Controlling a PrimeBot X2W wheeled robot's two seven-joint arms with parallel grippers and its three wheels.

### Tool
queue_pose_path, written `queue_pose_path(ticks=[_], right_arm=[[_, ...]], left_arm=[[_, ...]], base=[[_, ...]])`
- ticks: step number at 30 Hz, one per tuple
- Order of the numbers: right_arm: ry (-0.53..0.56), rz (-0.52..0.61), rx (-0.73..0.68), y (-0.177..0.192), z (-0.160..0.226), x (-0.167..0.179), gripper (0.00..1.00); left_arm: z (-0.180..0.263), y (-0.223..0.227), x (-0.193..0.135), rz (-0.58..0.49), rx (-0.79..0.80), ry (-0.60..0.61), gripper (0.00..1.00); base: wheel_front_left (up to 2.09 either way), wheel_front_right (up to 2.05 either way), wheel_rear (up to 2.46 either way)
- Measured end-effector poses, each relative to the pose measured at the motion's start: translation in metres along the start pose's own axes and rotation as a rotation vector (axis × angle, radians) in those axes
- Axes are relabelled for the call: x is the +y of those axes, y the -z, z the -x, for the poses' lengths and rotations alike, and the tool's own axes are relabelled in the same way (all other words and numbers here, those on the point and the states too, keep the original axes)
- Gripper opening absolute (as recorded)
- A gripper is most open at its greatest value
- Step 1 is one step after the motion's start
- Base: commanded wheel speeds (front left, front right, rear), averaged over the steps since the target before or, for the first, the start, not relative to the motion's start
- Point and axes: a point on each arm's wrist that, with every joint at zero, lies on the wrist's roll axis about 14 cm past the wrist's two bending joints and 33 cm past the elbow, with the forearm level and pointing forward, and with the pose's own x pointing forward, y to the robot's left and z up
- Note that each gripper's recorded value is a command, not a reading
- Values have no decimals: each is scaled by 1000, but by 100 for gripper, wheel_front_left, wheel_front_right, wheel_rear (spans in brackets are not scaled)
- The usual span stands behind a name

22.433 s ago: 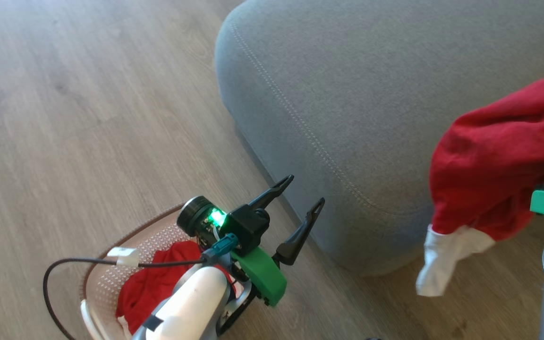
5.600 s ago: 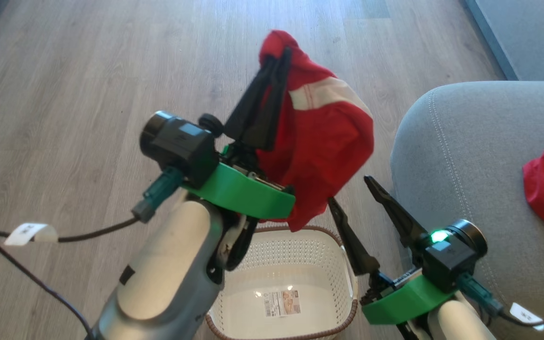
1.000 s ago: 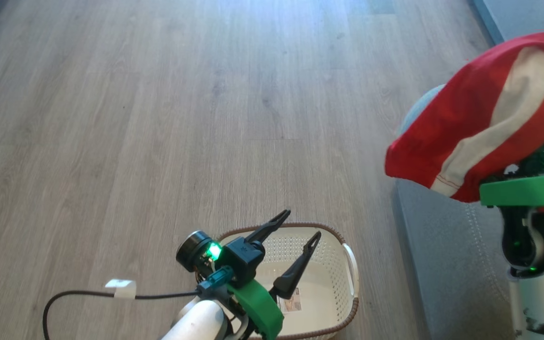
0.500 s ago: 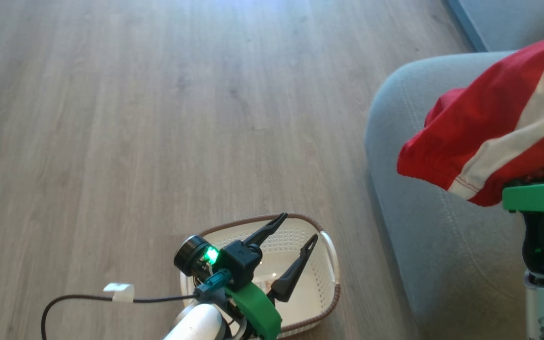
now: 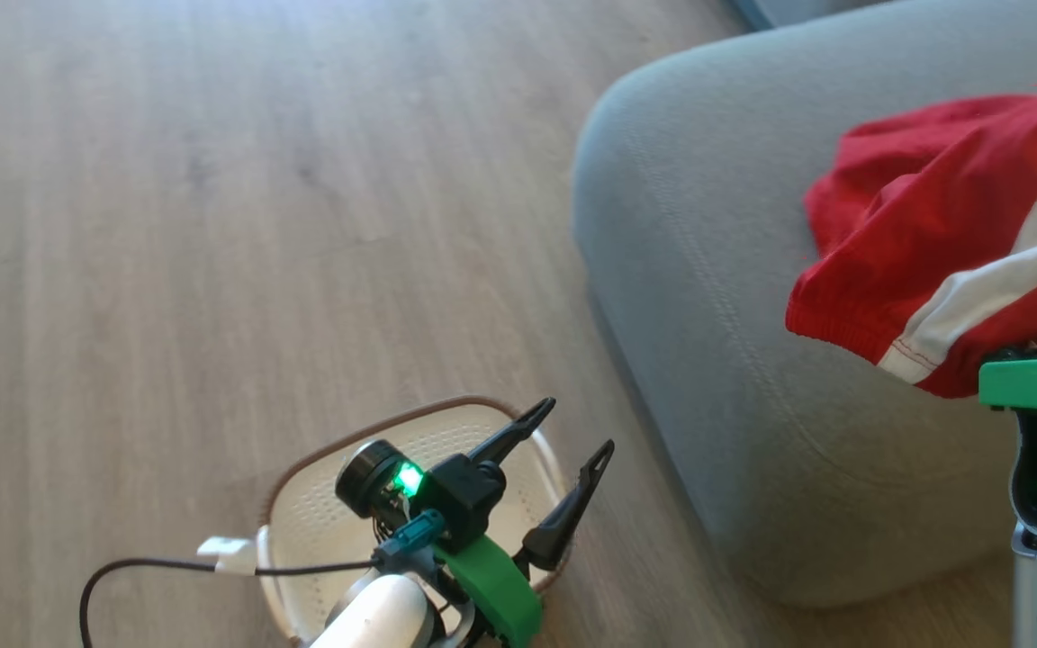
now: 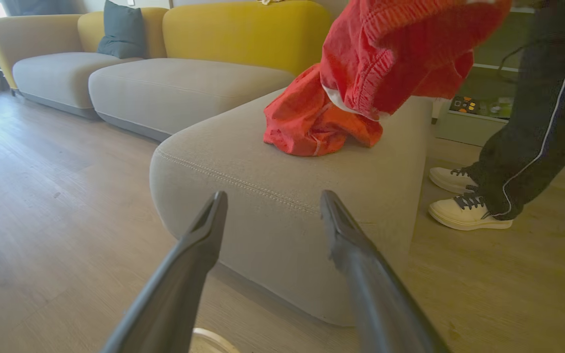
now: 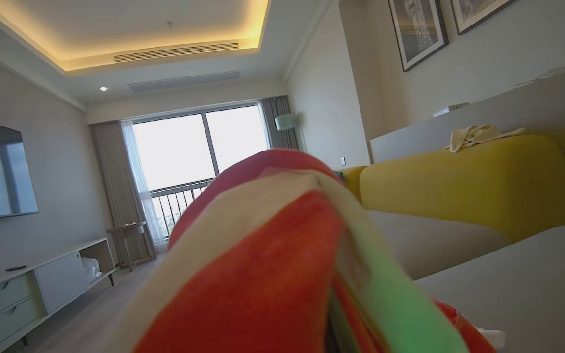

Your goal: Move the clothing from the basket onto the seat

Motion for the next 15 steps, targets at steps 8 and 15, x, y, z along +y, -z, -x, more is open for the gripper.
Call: queue_pose_path(ticks=[8, 15], right_arm=[[134, 79, 8, -12, 32, -46, 0], [230, 137, -4, -26, 51, -75, 0]], left_arm=[[-24, 10, -32, 29, 12, 142, 100], [-39, 14, -50, 53, 11, 226, 100]], base=[[0, 0, 0], [0, 0, 0]])
